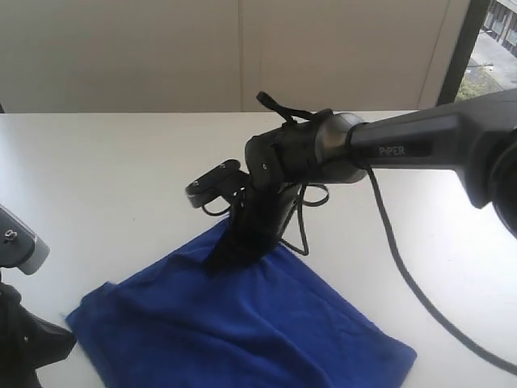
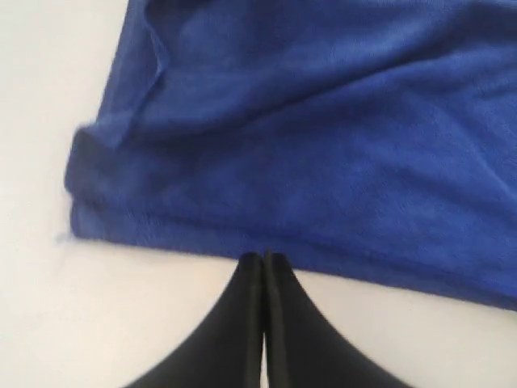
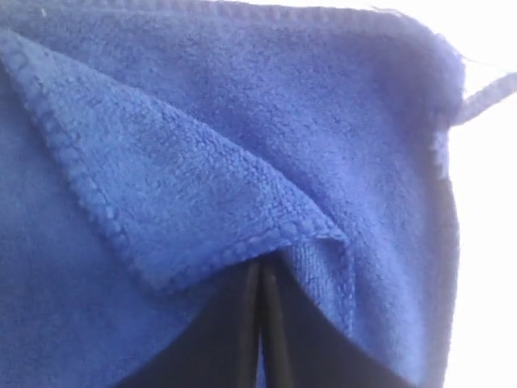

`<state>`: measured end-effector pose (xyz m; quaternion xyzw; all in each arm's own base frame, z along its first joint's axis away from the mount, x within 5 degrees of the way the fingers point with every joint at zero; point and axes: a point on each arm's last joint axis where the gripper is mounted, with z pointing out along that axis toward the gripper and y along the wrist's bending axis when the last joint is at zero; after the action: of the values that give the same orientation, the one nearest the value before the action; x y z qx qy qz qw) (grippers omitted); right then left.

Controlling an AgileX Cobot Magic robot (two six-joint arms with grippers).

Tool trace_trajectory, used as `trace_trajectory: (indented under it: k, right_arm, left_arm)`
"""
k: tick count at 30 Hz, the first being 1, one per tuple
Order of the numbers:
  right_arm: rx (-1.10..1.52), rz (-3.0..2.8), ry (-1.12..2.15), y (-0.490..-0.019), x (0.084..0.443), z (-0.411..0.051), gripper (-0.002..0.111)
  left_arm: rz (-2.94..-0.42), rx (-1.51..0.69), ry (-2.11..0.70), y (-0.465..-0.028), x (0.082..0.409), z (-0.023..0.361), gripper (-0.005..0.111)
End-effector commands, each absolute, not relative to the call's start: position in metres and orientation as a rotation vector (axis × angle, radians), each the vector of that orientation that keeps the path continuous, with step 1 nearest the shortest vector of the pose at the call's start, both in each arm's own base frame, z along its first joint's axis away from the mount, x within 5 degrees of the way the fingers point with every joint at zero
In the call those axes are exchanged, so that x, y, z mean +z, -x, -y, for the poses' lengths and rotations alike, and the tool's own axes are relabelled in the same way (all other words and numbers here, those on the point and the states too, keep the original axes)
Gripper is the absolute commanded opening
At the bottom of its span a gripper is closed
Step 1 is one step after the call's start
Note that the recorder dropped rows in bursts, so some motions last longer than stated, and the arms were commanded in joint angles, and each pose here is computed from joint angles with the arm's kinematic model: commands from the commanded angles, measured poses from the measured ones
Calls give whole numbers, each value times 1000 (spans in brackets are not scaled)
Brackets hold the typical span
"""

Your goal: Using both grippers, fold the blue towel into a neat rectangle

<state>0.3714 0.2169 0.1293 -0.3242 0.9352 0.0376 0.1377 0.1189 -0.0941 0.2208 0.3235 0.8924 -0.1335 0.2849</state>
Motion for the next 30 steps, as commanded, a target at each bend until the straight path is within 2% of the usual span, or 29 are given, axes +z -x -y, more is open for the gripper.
trace_trajectory:
  k: [1,10,13,17,18,22,24,26,30]
  right_arm:
    - [-233,-2892,846,-380,102,-161,0]
    - [-345,-3144,580,-366,86,-109,0]
    - [-314,-3108,562,-367,99,-112,0]
    - [-239,-2965,509,-367,154,-113,0]
    - [-256,-2922,511,-362,180,-110,0]
    - [-229,-2789,579,-342,247,-103,0]
    - [-184,-2734,699,-325,276,-101,0]
    - [-109,-2692,804,-316,290,-100,0]
    - [-74,-2646,815,-316,301,-86,0]
  left_arm:
    - [-2406,-371,-849,-117,219,93,0]
    - [-2406,-371,-849,-117,219,93,0]
    - [-2406,-371,-849,-117,219,93,0]
    - [-2379,-372,-835,-119,221,94,0]
    - [-2344,-374,-817,-121,223,95,0]
    - [-2173,-386,-718,-134,235,99,0]
    - [-2178,-413,-651,-138,240,100,0]
    - [-2217,-397,-654,-146,244,103,0]
    - [-2416,-267,-700,-198,260,107,0]
